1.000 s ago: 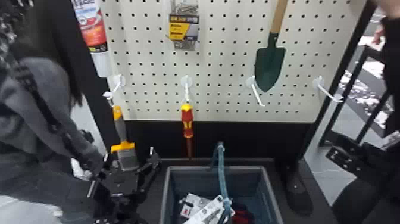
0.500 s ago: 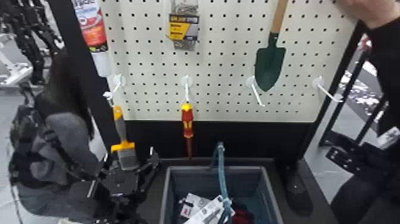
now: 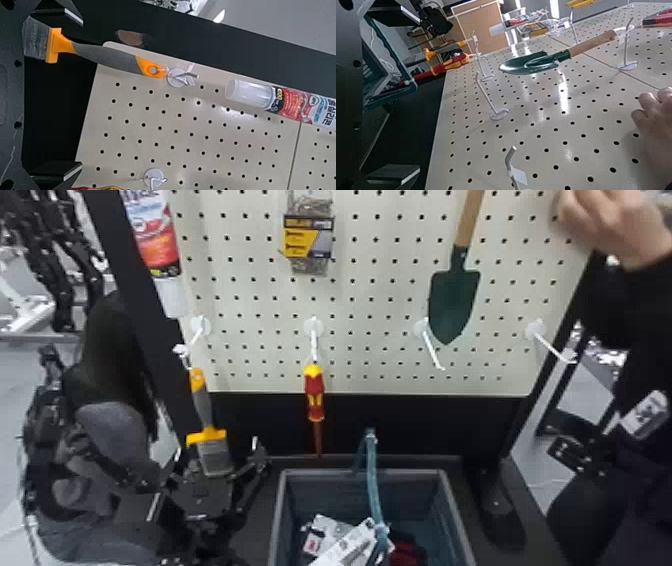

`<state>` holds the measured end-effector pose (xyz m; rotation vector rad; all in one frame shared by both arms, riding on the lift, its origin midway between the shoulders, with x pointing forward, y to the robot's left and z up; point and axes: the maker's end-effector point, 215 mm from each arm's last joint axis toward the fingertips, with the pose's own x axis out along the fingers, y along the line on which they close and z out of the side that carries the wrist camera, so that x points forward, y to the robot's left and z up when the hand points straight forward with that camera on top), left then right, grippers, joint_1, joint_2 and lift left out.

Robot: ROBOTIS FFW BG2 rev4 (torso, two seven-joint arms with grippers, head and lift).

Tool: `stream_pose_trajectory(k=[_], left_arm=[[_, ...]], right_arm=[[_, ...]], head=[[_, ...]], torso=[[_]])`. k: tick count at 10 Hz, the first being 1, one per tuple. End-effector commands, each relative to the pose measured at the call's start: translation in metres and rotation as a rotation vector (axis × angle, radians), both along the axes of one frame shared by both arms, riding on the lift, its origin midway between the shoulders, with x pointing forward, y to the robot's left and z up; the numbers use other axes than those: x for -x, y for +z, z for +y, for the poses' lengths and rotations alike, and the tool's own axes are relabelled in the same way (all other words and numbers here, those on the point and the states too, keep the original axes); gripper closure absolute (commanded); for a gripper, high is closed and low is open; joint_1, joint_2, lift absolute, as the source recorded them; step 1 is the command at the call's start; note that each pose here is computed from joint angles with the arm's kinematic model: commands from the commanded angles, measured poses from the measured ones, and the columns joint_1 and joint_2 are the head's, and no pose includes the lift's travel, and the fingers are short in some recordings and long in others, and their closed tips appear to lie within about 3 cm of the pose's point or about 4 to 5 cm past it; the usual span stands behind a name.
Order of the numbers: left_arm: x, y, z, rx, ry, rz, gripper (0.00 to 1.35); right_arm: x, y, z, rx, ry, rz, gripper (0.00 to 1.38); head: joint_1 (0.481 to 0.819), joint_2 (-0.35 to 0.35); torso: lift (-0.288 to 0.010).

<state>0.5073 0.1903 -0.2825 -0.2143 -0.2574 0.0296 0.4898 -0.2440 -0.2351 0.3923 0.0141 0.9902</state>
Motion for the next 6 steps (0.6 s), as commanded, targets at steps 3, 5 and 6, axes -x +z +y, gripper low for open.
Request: stream_pose_trajectory(k=[3, 5, 6], left_arm=[[0.0000, 0.0000, 0.0000, 0.000, 0.000, 0.000, 0.00], [0.0000, 0.0000, 0.0000, 0.000, 0.000, 0.000, 0.00], [0.0000, 0.0000, 0.0000, 0.000, 0.000, 0.000, 0.00]], right_arm=[[0.0000, 0.0000, 0.0000, 0.000, 0.000, 0.000, 0.00], [0.0000, 0.0000, 0.0000, 0.000, 0.000, 0.000, 0.00], [0.0000, 0.0000, 0.0000, 0.000, 0.000, 0.000, 0.00]], head=[[0.549, 0.000], [0.549, 0.000], [0.549, 0.000]], torso=[[-0.100], [-0.100], [-0.100]])
